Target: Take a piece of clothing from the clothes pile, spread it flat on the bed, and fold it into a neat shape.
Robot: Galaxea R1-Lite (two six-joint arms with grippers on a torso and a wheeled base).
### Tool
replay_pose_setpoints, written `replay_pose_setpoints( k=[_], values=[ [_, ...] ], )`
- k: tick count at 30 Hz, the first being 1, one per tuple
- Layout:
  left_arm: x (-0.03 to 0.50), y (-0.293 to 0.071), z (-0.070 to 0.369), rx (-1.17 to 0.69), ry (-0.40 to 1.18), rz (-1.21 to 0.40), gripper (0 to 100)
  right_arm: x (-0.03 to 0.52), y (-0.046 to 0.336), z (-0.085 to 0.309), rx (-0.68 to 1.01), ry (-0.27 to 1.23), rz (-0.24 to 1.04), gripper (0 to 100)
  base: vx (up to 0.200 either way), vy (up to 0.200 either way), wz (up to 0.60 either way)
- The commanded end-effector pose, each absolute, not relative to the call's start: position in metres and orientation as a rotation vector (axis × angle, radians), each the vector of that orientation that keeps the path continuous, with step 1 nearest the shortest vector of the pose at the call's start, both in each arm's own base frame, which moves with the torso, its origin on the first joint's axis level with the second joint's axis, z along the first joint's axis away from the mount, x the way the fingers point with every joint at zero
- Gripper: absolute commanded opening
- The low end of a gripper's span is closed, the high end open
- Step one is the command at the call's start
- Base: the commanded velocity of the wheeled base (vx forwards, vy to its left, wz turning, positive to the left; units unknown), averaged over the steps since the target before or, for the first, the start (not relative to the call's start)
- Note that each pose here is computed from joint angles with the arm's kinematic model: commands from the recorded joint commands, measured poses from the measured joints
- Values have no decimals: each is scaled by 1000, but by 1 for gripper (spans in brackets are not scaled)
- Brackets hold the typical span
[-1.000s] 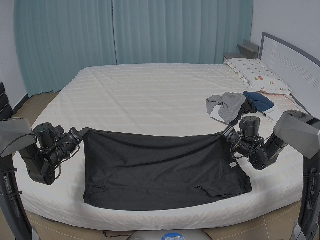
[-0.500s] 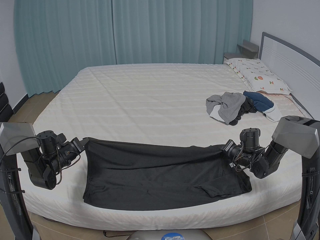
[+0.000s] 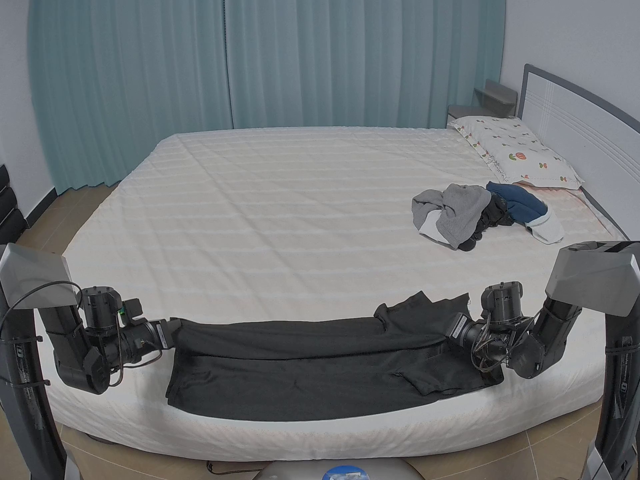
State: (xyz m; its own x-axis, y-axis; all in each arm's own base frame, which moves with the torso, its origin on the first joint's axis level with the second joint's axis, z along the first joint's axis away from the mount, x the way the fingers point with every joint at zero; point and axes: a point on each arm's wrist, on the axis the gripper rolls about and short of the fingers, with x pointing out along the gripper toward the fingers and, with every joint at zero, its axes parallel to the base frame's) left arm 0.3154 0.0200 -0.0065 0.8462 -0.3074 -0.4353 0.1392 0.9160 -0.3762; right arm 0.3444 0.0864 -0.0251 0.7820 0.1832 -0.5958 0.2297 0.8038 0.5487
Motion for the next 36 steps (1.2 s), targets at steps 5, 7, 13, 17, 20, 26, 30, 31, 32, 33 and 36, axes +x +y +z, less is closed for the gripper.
replay_pose_setpoints(
  k=[5, 7, 13, 17, 20, 26, 30, 31, 32, 33, 36],
  values=[
    [303, 21, -18, -291, 623, -243, 0, 323, 84, -27, 596, 742, -28, 0, 0, 0, 0],
    [302, 22, -20, -279, 628, -244, 0, 320, 84, -29, 591, 754, -31, 0, 0, 0, 0],
    [298, 23, -17, -270, 627, -242, 0, 317, 83, -29, 591, 761, -34, 0, 0, 0, 0],
    [297, 22, -18, -271, 632, -242, 0, 316, 83, -29, 590, 762, -35, 0, 0, 0, 0],
    [295, 22, -20, -269, 653, -244, 100, 314, 86, -29, 589, 768, -29, 100, 0, 0, 0],
    [292, 23, -11, -249, 642, -246, 100, 313, 82, 0, 622, 693, -13, 100, 0, 0, 0],
    [290, 26, -1, -246, 612, -237, 100, 311, 70, 23, 646, 626, -19, 100, 0, 0, 0],
    [290, 28, 0, -246, 606, -231, 100, 312, 66, 27, 653, 611, -24, 100, 0, 0, 0],
    [290, 29, 2, -246, 597, -229, 100, 314, 62, 31, 659, 598, -30, 100, 0, 0, 0],
    [292, 31, 4, -251, 585, -222, 100, 315, 57, 35, 670, 581, -32, 100, 0, 0, 0],
    [297, 32, 9, -284, 564, -219, 100, 318, 45, 39, 691, 566, -34, 100, 0, 0, 0]
  ],
)
